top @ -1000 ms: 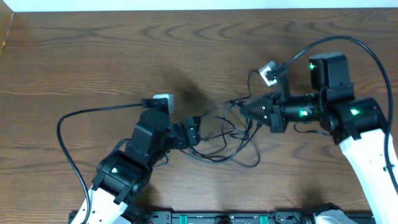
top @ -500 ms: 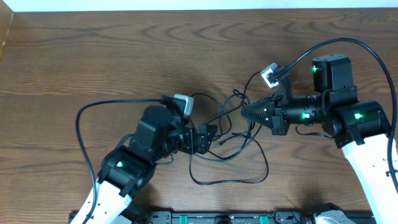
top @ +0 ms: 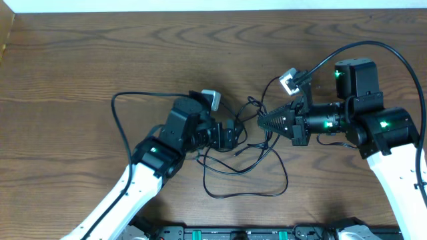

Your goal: Untangle cables

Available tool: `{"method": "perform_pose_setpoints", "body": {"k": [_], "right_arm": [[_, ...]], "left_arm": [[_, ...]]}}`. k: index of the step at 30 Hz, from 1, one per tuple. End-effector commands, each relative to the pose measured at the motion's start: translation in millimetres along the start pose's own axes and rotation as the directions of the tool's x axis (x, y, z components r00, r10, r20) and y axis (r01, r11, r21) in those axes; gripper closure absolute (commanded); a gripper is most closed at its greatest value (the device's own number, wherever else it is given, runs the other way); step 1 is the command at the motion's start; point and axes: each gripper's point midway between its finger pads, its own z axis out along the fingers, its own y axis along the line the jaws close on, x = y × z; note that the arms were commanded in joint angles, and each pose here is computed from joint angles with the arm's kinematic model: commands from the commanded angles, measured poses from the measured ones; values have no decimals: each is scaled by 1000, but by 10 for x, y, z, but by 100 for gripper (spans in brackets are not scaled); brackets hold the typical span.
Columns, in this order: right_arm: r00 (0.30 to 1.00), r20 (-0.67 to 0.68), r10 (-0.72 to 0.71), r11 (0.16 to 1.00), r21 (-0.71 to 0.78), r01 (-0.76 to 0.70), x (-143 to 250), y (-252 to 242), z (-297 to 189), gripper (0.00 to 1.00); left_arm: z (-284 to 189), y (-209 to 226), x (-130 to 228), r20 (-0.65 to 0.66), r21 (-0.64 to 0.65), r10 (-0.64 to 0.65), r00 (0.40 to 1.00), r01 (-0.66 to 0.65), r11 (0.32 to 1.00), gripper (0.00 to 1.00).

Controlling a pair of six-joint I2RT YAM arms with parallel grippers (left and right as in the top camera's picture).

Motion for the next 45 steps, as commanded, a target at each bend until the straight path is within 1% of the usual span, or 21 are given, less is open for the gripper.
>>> {"method": "perform_pose_setpoints", "body": {"k": [1, 7, 8, 9, 12, 13, 15, 16, 19, 21, 22, 25, 28, 29, 32, 34, 35, 37, 39, 40, 45], "right_arm": [[1000, 3, -23, 999, -48, 23, -10, 125, 2, 99], [1000, 3, -28, 993, -118, 28, -8, 256, 8, 99], [1000, 4, -28, 991, -130, 28, -9, 277, 5, 99], [1000, 4, -28, 990, -138, 28, -9, 292, 3, 99], [1000, 4, -27, 989, -142, 27, -7, 298, 2, 99], [1000, 3, -26, 991, -135, 27, -6, 285, 4, 99], [1000, -1, -25, 995, -94, 25, -1, 215, 12, 99], [1000, -5, -21, 998, -58, 21, 6, 153, 17, 99], [999, -22, 40, 994, 104, -37, 57, -124, 10, 99], [986, -17, 164, 921, 362, -147, 172, -553, -98, 99], [982, -10, 186, 897, 409, -166, 196, -632, -132, 99], [957, 53, 286, 737, 626, -255, 320, -993, -366, 99], [939, 114, 324, 609, 735, -299, 384, -1183, -555, 99], [935, 133, 328, 578, 755, -310, 388, -1223, -600, 94], [936, 134, 326, 577, 756, -309, 384, -1226, -603, 69], [936, 133, 326, 577, 756, -309, 386, -1225, -603, 49], [936, 133, 327, 577, 756, -309, 387, -1226, -601, 34], [935, 128, 331, 595, 741, -312, 385, -1198, -569, 23], [932, 118, 342, 636, 702, -322, 377, -1128, -494, 14], [931, 112, 347, 659, 677, -327, 368, -1089, -450, 12], [927, 81, 365, 763, 545, -348, 303, -896, -243, 12]], "left_arm": [[151, 42, 6, -20, -1, -121, 992, 121, 993, 2], [412, 181, 88, -58, -30, -159, 986, 157, 987, 0], [442, 190, 84, -58, -29, -158, 986, 157, 987, 4], [471, 196, 76, -55, -27, -157, 986, 156, 987, 12], [538, 218, 52, -45, -25, -152, 987, 151, 988, 51], [552, 254, 37, -34, -41, -148, 988, 146, 988, 67], [536, 369, -33, 5, -94, -117, 993, 117, 989, 87], [507, 422, -88, 30, -117, -99, 995, 101, 988, 92], [350, 509, -282, 97, -140, -64, 993, 78, 987, 92], [56, 546, -558, 200, -138, -51, 979, 80, 987, 92], [-63, 551, -654, 240, -135, -51, 969, 85, 987, 92], [-463, 547, -916, 362, -126, -44, 931, 96, 987, 92], [-858, 456, -1091, 466, -109, -24, 884, 84, 990, 93], [-1022, 371, -1125, 502, -97, -11, 865, 69, 993, 92], [-1208, 248, -1121, 533, -74, -3, 846, 51, 996, 92], [-1268, 208, -1100, 537, -65, -4, 843, 46, 997, 92], [-1295, 147, -1076, 533, -44, -2, 846, 30, 999, 92], [-1290, 84, -1054, 521, -16, -1, 854, 11, 1000, 92], [-1276, 40, -1032, 508, 6, -2, 861, -2, 1000, 92], [-1270, 27, -1025, 503, 14, -3, 864, -5, 1000, 92], [-1298, -108, -1057, 508, 84, -23, 861, -23, 996, 92]]}}
